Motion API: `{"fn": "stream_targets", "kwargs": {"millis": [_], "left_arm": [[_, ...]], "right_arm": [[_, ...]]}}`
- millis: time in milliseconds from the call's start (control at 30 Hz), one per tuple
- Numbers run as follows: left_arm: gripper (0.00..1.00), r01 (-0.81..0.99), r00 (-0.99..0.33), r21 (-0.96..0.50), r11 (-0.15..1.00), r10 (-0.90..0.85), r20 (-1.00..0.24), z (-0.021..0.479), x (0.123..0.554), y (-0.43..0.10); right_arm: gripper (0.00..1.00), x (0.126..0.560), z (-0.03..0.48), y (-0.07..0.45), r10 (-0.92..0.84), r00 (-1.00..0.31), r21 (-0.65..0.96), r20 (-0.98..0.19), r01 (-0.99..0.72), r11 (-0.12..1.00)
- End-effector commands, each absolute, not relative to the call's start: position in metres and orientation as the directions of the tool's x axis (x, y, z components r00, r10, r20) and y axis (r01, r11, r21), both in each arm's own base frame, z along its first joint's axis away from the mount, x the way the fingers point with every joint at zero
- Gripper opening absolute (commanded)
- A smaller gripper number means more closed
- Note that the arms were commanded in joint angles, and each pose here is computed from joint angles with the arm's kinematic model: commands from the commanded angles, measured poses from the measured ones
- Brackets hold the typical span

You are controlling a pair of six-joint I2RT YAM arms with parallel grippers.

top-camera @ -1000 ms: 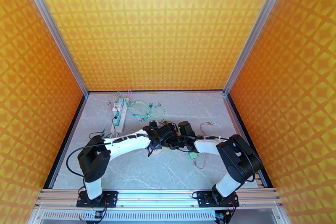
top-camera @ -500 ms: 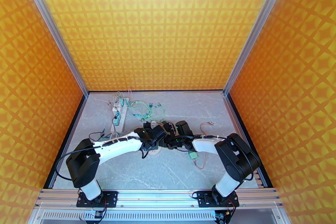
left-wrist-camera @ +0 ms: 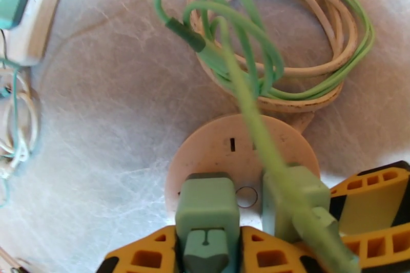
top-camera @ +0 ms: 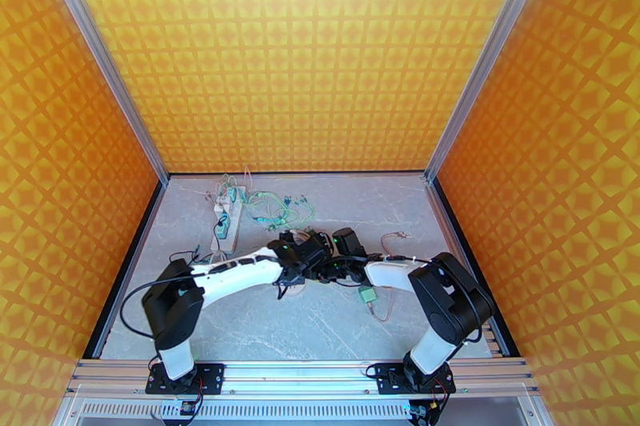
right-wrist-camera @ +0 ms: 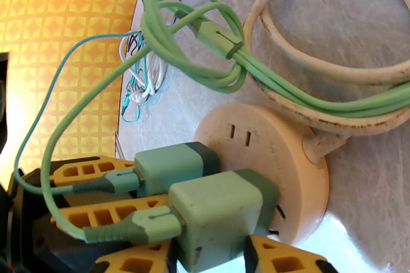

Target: Pull the plug off the socket

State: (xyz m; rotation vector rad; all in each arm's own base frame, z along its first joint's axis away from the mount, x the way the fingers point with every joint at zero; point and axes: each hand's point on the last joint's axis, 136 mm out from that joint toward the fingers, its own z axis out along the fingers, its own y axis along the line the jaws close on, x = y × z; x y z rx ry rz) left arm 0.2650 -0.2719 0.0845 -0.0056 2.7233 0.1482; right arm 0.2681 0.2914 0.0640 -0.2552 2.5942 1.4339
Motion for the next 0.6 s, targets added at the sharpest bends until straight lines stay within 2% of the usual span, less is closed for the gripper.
{"fn": "stream_targets", "kwargs": {"millis": [0,400,567], "left_arm": [[0.00,0.087,-0.907,0.030,0.996,0.092,-0.410,0.101,0.250,-0.317],[0.00,-0.052,-0.886,-0.195,0.979,-0.135,-0.444,0.133,0.261,-0.276],[0.00,-0.054,-0.885,-0.184,0.981,-0.132,-0.446,0.138,0.261,-0.266]], "right_arm": [[0.39,0.237,-0.032,0.240,-0.021,-0.999,0.586,-0.029,-0.034,0.810],[0.39,0.237,-0.034,0.240,-0.028,-0.999,0.575,-0.022,-0.036,0.818],[0.38,0.237,-0.035,0.239,-0.030,-0.999,0.575,-0.018,-0.035,0.818]]}}
